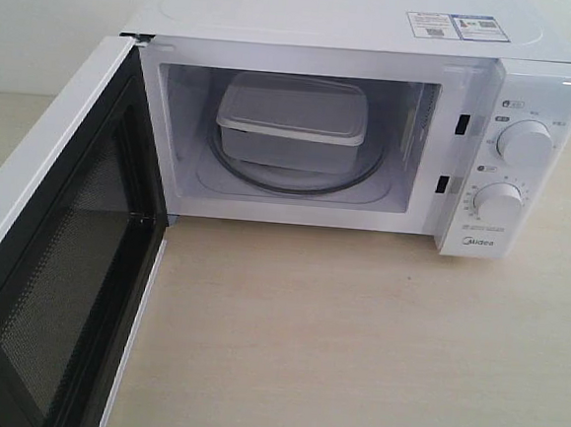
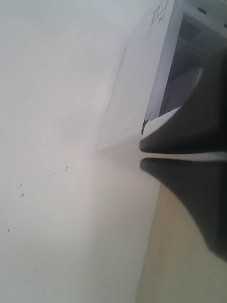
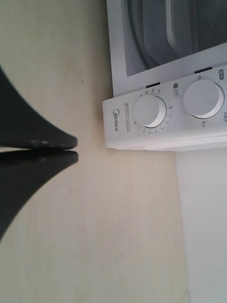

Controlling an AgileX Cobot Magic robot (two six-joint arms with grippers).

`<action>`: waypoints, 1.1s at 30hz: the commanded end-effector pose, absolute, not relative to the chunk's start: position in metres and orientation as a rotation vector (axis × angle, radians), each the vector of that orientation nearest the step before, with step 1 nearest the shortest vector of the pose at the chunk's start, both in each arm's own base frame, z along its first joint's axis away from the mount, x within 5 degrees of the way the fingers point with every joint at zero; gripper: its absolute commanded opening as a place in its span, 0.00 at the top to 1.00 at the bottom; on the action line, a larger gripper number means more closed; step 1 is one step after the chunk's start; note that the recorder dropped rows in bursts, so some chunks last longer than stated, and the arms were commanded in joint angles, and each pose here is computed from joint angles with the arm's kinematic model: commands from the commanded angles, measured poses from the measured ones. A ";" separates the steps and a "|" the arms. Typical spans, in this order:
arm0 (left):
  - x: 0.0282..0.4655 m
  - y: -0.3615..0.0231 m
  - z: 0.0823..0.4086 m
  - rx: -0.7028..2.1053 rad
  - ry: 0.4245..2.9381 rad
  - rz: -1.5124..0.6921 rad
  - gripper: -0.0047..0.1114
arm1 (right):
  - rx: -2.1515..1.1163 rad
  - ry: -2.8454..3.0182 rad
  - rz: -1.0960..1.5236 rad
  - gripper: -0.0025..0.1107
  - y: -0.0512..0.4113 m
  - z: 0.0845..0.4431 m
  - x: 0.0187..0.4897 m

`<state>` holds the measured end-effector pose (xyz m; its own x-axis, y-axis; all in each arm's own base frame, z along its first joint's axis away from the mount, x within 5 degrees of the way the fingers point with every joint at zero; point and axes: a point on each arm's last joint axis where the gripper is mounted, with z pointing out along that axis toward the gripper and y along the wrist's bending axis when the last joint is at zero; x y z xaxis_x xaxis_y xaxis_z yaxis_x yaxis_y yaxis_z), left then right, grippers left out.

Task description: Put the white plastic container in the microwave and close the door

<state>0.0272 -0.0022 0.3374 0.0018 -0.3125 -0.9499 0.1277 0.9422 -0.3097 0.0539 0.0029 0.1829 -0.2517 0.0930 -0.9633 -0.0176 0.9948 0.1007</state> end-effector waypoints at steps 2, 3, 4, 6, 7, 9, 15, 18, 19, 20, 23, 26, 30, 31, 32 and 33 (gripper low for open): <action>0.032 -0.004 0.340 -0.162 1.614 -0.360 0.92 | 0.055 1.815 0.093 0.98 0.002 0.183 0.054; 0.036 -0.004 0.342 -0.167 1.657 -0.354 0.92 | 0.055 1.815 0.093 0.98 0.002 0.183 0.054; 0.040 -0.005 0.346 -0.165 1.702 -0.341 0.92 | 0.055 1.815 0.093 0.98 0.002 0.183 0.054; 0.051 -0.008 0.354 -0.138 1.832 -0.320 0.92 | 0.055 1.815 0.093 0.98 0.002 0.183 0.054; 0.055 -0.011 0.357 -0.109 1.888 -0.315 0.92 | 0.055 1.815 0.093 0.98 0.002 0.183 0.054; 0.067 -0.018 0.365 0.003 2.018 -0.306 0.92 | 0.055 1.815 0.093 0.98 0.002 0.183 0.054; 0.106 -0.029 0.380 0.262 2.287 -0.241 0.92 | 0.055 1.815 0.093 0.98 0.002 0.183 0.054; 0.125 -0.027 0.380 0.273 2.328 -0.168 0.92 | 0.055 1.815 0.093 0.98 0.002 0.183 0.054; 0.130 -0.027 0.378 0.272 2.332 -0.160 0.92 | 0.055 1.815 0.093 0.98 0.002 0.183 0.054; 0.136 -0.028 0.377 0.275 2.332 -0.154 0.92 | 0.055 1.815 0.093 0.98 0.002 0.183 0.054; 0.156 -0.031 0.368 0.336 2.369 -0.134 0.92 | 0.055 1.815 0.093 0.98 0.002 0.183 0.054; 0.171 -0.034 0.355 0.417 2.447 -0.133 0.92 | 0.055 1.815 0.093 0.98 0.002 0.183 0.054; 0.186 -0.048 0.341 0.530 2.507 -0.291 0.92 | 0.057 1.815 0.095 0.98 0.002 0.183 0.054; 0.188 -0.053 0.338 0.573 2.507 -0.353 0.92 | 0.057 1.815 0.095 0.98 0.002 0.183 0.054; 0.190 -0.057 0.336 0.628 2.499 -0.395 0.92 | 0.057 1.815 0.095 0.98 0.002 0.183 0.054; 0.193 -0.061 0.332 0.675 2.496 -0.437 0.92 | 0.057 1.815 0.095 0.98 0.002 0.183 0.054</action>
<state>0.1884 -0.0509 0.3366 -0.7718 0.3180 -0.5507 0.4463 0.8878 -0.1129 0.0539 0.0029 0.1829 -0.2517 0.0930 -0.9633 -0.0176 0.9948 0.1007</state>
